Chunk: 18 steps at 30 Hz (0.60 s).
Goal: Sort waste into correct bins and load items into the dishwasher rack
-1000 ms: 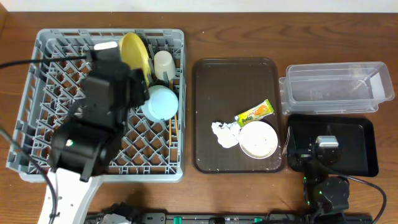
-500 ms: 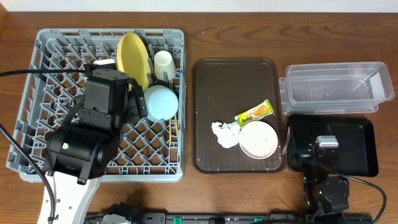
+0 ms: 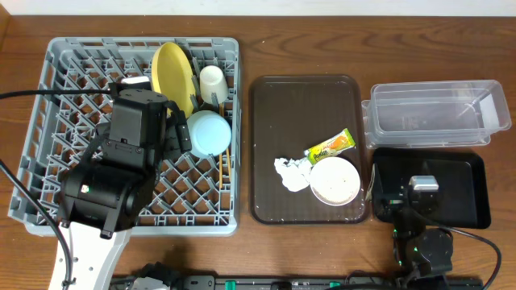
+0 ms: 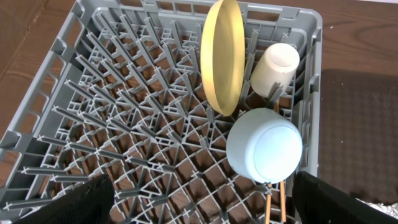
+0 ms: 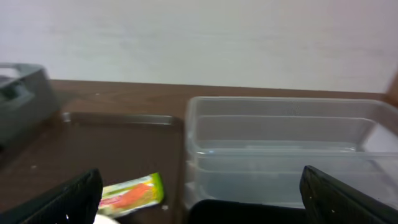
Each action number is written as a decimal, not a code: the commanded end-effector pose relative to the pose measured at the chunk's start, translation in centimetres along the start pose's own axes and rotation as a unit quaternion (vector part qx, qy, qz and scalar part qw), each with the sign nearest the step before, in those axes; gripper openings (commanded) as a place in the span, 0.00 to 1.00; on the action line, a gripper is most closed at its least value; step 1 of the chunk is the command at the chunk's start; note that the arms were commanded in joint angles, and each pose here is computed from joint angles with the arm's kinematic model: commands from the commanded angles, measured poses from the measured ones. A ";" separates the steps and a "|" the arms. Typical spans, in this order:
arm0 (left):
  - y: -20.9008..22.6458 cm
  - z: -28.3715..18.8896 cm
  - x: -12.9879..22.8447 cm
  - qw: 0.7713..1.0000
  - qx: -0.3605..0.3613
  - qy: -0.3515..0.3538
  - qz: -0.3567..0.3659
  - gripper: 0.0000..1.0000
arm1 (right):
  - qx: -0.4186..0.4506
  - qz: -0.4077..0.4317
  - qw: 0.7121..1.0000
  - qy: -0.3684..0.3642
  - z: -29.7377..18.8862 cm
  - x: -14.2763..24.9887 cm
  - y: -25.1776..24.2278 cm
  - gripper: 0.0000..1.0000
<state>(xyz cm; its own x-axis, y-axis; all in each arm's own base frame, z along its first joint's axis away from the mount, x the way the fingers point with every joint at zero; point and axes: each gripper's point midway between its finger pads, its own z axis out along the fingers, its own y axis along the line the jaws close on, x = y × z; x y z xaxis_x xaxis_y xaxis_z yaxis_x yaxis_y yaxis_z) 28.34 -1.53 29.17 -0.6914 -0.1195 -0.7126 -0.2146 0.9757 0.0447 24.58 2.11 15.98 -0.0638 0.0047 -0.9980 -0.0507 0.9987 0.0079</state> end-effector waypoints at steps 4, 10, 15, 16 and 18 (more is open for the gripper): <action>0.1 0.1 0.0 1.000 -0.004 0.002 -0.005 0.93 | -0.178 0.199 0.963 0.045 -1.1 0.4 6.2 0.99; 0.1 0.1 0.0 1.000 -0.004 0.002 -0.005 0.93 | -0.167 0.346 0.921 0.071 -1.0 0.3 6.2 0.99; 0.1 0.1 0.0 1.000 -0.004 0.002 -0.005 0.93 | -0.168 0.410 0.892 0.094 -1.2 0.5 6.5 0.99; 0.1 0.1 0.0 1.000 -0.004 0.002 -0.005 0.93 | -0.165 0.411 0.891 0.101 -1.2 0.6 6.5 0.99; 0.1 0.1 0.0 1.000 -0.004 0.002 -0.005 0.93 | -0.160 0.411 0.891 0.109 -1.5 0.0 6.4 0.99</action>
<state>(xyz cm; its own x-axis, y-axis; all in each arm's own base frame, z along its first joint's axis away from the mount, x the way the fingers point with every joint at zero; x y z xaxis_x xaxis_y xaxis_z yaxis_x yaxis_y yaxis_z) 28.33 -1.53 29.16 -0.6916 -0.1194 -0.7123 -0.2146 0.9757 0.0449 23.17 8.11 15.20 -0.3626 0.6410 -0.6764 -0.2001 0.6554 0.7283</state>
